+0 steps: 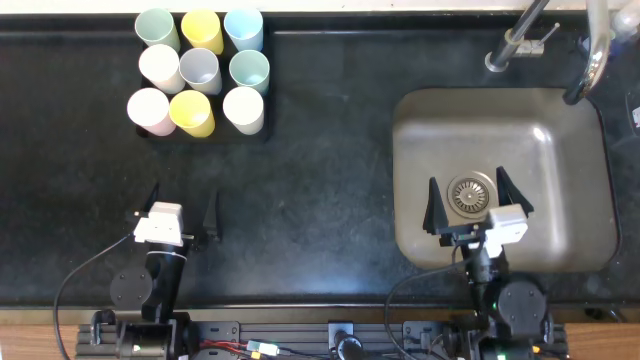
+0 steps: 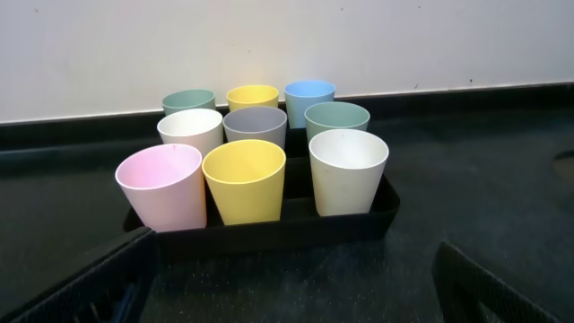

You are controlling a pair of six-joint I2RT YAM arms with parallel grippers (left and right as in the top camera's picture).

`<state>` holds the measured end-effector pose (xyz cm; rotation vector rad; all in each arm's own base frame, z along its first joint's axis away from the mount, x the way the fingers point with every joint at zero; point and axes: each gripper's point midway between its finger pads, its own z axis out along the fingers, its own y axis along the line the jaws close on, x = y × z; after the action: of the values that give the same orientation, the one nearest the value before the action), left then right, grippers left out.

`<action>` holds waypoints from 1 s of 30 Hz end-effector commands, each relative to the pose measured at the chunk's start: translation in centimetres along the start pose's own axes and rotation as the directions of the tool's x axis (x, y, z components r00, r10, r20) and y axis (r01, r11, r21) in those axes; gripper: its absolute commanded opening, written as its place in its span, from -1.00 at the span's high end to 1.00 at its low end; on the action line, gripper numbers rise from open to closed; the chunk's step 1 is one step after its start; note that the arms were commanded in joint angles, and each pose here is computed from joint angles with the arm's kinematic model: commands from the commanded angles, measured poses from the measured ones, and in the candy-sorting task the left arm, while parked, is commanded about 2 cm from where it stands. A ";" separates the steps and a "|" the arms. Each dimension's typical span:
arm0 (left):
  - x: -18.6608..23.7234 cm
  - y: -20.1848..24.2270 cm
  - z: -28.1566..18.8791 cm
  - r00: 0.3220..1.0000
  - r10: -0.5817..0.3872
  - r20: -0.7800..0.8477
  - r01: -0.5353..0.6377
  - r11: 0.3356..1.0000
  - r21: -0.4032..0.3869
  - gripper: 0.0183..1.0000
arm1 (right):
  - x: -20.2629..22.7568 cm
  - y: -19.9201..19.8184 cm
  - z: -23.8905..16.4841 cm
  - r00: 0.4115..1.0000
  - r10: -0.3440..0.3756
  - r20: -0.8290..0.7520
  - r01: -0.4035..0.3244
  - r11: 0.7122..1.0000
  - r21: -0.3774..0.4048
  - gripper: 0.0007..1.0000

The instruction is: Store Cups

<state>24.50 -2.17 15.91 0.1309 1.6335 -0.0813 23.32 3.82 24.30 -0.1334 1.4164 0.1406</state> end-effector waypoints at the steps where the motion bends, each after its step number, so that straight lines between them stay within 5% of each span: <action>1: -0.1 -0.3 -0.1 1.000 0.017 0.007 -0.017 1.000 0.013 -1.00 | 1.5 0.3 0.0 1.000 0.013 -0.011 -0.013 1.000 -0.011 -0.99; 10: -0.1 -0.3 -0.1 1.000 0.017 0.007 -0.017 1.000 0.013 -1.00 | 6.7 0.2 0.0 0.990 0.019 -0.140 -0.020 1.000 -0.007 -1.00; 30: -0.1 -0.2 -0.1 1.000 0.016 0.007 -0.016 1.000 0.013 -1.00 | 7.1 0.2 0.0 0.987 0.020 -0.158 -0.021 1.000 -0.003 -0.99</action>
<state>24.50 -2.17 15.91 0.1309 1.6335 -0.0813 24.32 4.08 17.54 -0.1447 1.5771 0.1442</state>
